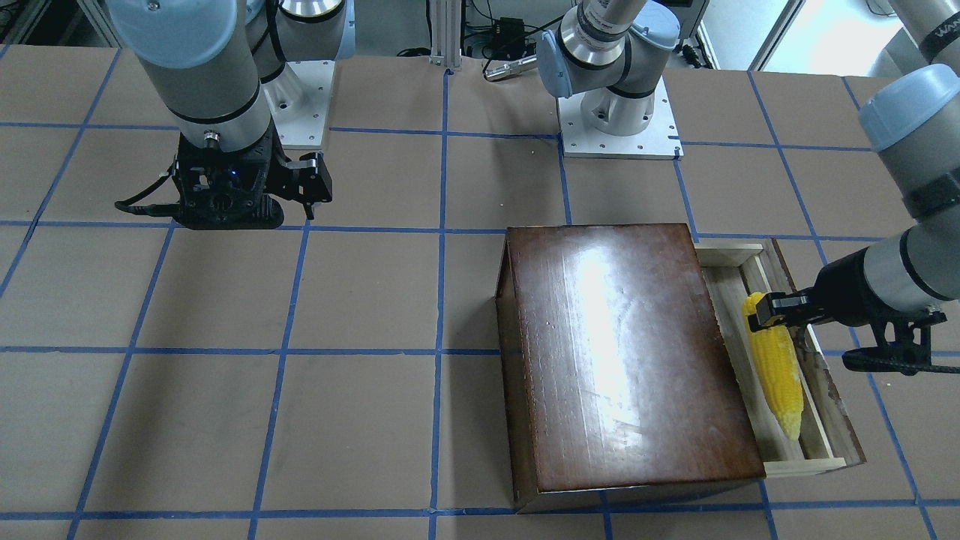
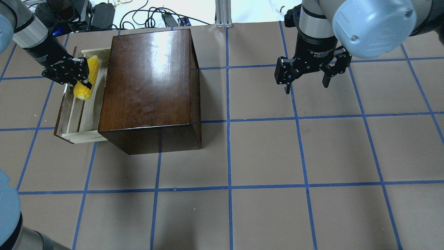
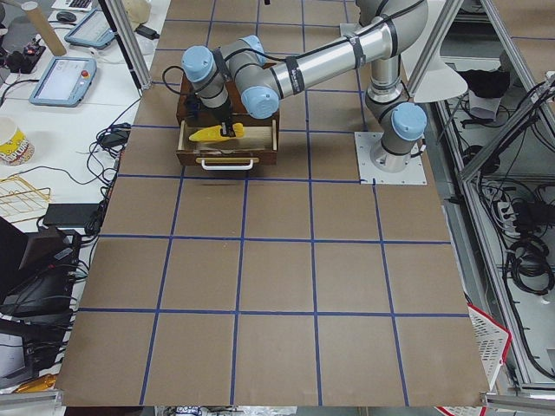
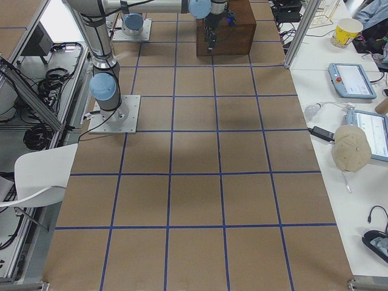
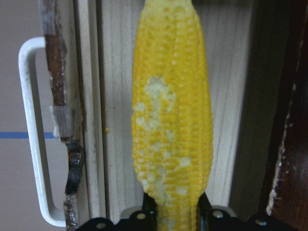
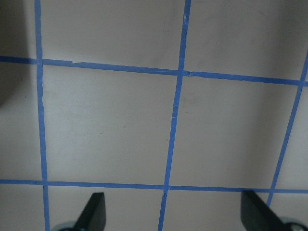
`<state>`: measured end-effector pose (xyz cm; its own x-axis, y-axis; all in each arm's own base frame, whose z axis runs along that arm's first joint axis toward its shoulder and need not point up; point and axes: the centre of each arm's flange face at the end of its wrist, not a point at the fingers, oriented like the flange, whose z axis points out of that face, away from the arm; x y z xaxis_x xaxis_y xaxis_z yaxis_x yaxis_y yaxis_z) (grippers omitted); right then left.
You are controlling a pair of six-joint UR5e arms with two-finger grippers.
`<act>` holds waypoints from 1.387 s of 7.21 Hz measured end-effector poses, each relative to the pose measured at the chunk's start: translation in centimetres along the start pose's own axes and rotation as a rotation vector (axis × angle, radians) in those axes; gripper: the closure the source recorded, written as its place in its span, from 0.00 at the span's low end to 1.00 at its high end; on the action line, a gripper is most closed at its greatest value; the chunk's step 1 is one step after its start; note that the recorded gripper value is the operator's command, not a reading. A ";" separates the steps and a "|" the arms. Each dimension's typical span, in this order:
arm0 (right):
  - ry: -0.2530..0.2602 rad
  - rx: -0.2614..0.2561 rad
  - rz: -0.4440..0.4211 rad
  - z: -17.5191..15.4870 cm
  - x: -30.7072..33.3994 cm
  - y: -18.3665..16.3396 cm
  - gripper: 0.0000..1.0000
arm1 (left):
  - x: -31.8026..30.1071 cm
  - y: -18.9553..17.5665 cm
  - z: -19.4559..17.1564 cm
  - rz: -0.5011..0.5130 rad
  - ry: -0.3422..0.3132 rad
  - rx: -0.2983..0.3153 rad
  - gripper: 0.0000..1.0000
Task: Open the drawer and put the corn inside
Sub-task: 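Carry the corn with the left gripper over the open drawer, then lower the corn into the drawer and open the left gripper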
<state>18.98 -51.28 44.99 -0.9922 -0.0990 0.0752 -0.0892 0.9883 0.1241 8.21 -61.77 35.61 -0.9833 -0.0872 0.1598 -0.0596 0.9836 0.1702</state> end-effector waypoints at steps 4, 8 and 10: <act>0.000 0.000 0.000 0.0 0.0 0.0 0.00 | -0.7 -1.2 2.3 -0.005 0.014 -0.037 0.26; 0.000 0.000 0.000 0.0 0.0 0.0 0.00 | -0.6 -1.5 3.0 -0.008 0.030 -0.049 0.00; 0.000 0.000 0.000 0.0 0.0 0.0 0.00 | -0.1 -1.1 1.5 -0.008 0.026 -0.028 0.00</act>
<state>18.98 -51.28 44.99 -0.9922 -0.0990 0.0752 -0.0892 0.9883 0.1240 8.07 -62.59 33.96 -0.9781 -0.0998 0.1829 -0.0626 0.9781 0.1984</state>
